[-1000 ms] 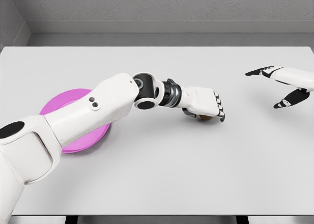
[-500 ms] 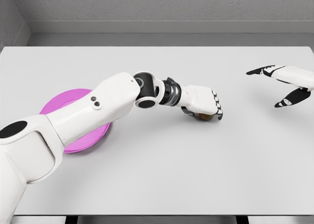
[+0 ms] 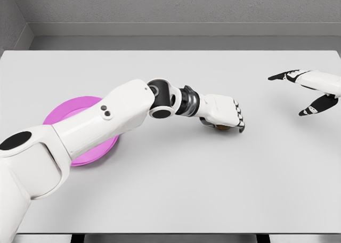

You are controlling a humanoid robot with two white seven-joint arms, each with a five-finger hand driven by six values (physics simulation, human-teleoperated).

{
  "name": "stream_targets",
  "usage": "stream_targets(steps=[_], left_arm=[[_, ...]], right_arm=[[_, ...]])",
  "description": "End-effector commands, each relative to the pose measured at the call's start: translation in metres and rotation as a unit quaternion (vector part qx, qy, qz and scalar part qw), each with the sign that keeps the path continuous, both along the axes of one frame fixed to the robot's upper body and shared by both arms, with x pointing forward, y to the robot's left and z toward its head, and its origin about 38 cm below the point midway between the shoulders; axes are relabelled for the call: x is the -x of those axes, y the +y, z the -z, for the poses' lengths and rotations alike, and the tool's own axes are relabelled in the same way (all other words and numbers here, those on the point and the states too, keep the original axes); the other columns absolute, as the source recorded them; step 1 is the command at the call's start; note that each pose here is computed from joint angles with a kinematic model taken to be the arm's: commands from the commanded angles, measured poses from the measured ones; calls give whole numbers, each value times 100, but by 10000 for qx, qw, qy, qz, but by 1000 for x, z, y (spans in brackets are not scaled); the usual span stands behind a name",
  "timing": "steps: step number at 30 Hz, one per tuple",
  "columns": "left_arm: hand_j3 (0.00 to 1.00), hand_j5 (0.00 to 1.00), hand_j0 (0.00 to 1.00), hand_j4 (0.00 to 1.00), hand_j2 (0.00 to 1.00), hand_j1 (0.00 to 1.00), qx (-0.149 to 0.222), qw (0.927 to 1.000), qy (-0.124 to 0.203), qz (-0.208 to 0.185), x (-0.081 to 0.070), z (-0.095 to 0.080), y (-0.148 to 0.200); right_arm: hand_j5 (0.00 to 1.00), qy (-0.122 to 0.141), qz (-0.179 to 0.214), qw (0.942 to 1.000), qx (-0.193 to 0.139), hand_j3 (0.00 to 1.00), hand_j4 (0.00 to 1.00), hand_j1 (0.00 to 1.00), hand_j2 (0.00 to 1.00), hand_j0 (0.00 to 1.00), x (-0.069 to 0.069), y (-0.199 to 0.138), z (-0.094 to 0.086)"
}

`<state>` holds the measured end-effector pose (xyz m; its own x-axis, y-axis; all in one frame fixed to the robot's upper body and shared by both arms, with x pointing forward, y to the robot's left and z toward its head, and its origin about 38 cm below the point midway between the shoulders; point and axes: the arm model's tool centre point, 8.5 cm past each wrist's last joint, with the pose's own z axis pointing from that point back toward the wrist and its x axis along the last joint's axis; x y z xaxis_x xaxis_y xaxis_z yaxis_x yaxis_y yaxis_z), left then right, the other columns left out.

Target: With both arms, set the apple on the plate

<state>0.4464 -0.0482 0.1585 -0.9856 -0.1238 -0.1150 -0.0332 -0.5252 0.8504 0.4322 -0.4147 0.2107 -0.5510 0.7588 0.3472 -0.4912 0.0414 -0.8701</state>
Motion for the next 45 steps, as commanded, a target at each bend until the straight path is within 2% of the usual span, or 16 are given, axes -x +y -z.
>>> stream_targets(steps=[1,5,7,14,19,24,28,30,33,37,39,41,43,45], left_arm=[[71,71,71,71,71,71,8,10000,7,-1,0,0,0],[70,70,70,70,70,70,-5,10000,9,6,0,1,0],[65,65,65,65,65,65,-62,10000,30,44,3,5,0],[58,58,58,58,58,58,-104,9999,32,39,2,7,3],[57,57,57,57,57,57,-111,9999,29,9,0,7,6],[51,51,51,51,51,51,-135,9998,11,110,-7,-2,23],[49,49,49,49,49,49,29,9999,22,121,-13,-17,39],[47,47,47,47,47,47,281,9995,107,-127,-24,-29,55],[44,44,44,44,44,44,730,9949,110,-689,-49,-56,98],[42,42,42,42,42,42,938,9883,35,-1206,-68,-74,147],[41,41,41,41,41,41,1058,9843,-15,-1410,-67,-89,188],[41,41,41,41,41,41,1050,9835,-2,-1475,-56,-93,217],[41,41,41,41,41,41,973,9804,142,-1708,-52,-81,245],[41,41,41,41,41,41,756,9737,200,-2140,-47,-68,294]], right_arm=[[100,0,16,10000,-33,100,100,100,100,100,0,0,-1],[100,0,16,10000,-33,100,100,100,100,100,0,0,-1],[100,0,16,10000,-33,100,100,100,100,100,0,0,-1],[100,0,16,10000,-33,100,100,100,100,100,0,0,-1],[100,-7,15,10000,-33,100,100,100,100,100,0,0,-1],[100,-7,15,10000,-33,100,100,100,100,100,0,0,-1],[100,-8,19,10000,-27,100,100,100,100,100,0,-1,-2],[100,-8,23,10000,-20,100,100,100,100,100,0,-1,-2],[100,-16,26,10000,-14,100,100,100,100,100,0,-2,-3],[100,-16,26,10000,-14,100,100,100,100,100,0,-2,-3],[100,-20,24,10000,-7,100,100,100,100,100,0,-2,-3],[100,-24,30,10000,-7,100,100,100,100,100,0,-2,-4],[100,-28,23,10000,-7,100,100,100,100,100,0,-2,-4],[100,-28,27,10000,-1,100,100,100,100,100,0,-3,-4]])
